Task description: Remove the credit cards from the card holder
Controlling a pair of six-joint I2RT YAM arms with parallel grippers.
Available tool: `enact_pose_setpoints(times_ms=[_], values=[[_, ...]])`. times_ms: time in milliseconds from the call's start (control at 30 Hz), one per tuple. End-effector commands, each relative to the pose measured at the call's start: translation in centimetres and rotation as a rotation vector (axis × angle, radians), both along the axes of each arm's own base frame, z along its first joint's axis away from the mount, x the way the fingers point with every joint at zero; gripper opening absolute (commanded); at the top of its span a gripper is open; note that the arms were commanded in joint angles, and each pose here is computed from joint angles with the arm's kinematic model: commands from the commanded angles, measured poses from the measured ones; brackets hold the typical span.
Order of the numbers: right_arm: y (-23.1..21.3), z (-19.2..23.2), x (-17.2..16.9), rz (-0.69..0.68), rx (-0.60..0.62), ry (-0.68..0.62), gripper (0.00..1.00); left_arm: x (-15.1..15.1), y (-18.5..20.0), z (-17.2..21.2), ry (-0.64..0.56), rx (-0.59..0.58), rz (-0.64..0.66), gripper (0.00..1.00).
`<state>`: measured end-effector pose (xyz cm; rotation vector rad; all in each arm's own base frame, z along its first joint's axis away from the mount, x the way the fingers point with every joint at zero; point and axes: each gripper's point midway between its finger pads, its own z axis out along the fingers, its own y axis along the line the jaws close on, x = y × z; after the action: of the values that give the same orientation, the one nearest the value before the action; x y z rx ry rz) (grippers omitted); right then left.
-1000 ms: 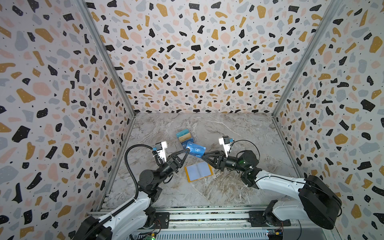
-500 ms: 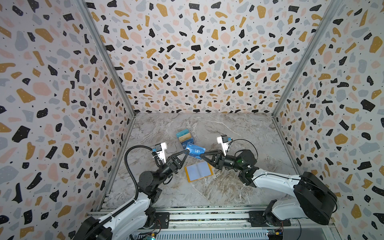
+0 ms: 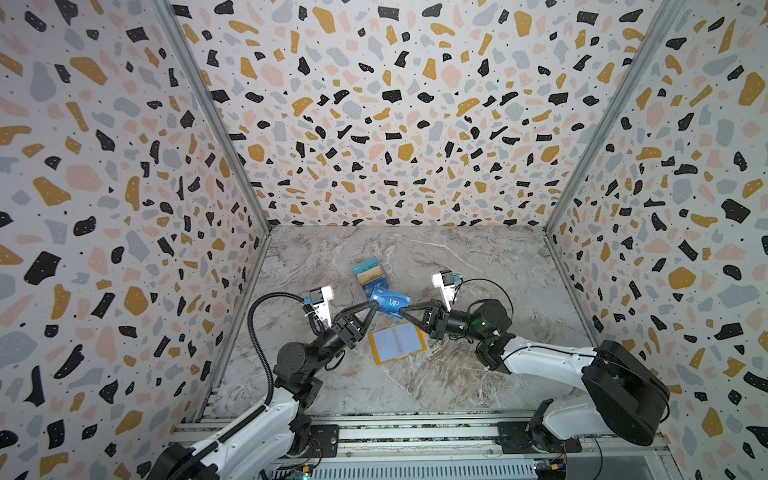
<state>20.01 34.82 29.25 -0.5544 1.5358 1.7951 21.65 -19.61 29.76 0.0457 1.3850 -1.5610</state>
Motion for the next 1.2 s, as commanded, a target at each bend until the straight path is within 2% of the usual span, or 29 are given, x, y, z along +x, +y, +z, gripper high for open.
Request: enact_pose_setpoints(times_ms=[0,167,300,433,600,733,900,1067,1167], values=[[-1.2,1.9,0.0,-0.014,0.004,-0.062,0.0,0.5,-0.3,0.1,-0.025,0.099,0.038,0.44],[-2.7,0.3,0.6,-0.027,-0.106,-0.061,0.0,1.2,-0.6,-1.3,-0.018,0.299,0.07,0.47],[-3.8,-1.3,1.1,-0.037,-0.238,-0.074,0.0,1.3,-1.1,-2.4,-0.02,0.485,0.051,0.5],[-4.7,-3.1,1.2,-0.022,-0.414,-0.112,0.0,0.6,-2.0,-2.3,-0.042,0.615,-0.043,0.51],[-5.1,-4.7,-0.3,0.09,-0.549,-0.16,0.0,-0.3,-2.7,-2.4,-0.087,0.772,-0.155,0.51],[-4.9,-5.4,-1.7,0.201,-0.57,-0.16,0.0,-1.5,-3.6,-2.0,-0.134,0.832,-0.287,0.51],[-4.6,-5.2,-3.0,0.272,-0.556,-0.199,0.0,-2.0,-3.7,-2.1,-0.151,0.897,-0.348,0.51],[-4.2,-5.2,-4.1,0.339,-0.563,-0.224,0.0,-3.7,-4.5,-1.7,-0.163,0.844,-0.475,0.49],[-4.0,-5.0,-5.2,0.398,-0.552,-0.251,0.0,-4.0,-4.5,-2.2,-0.149,0.858,-0.499,0.47]])
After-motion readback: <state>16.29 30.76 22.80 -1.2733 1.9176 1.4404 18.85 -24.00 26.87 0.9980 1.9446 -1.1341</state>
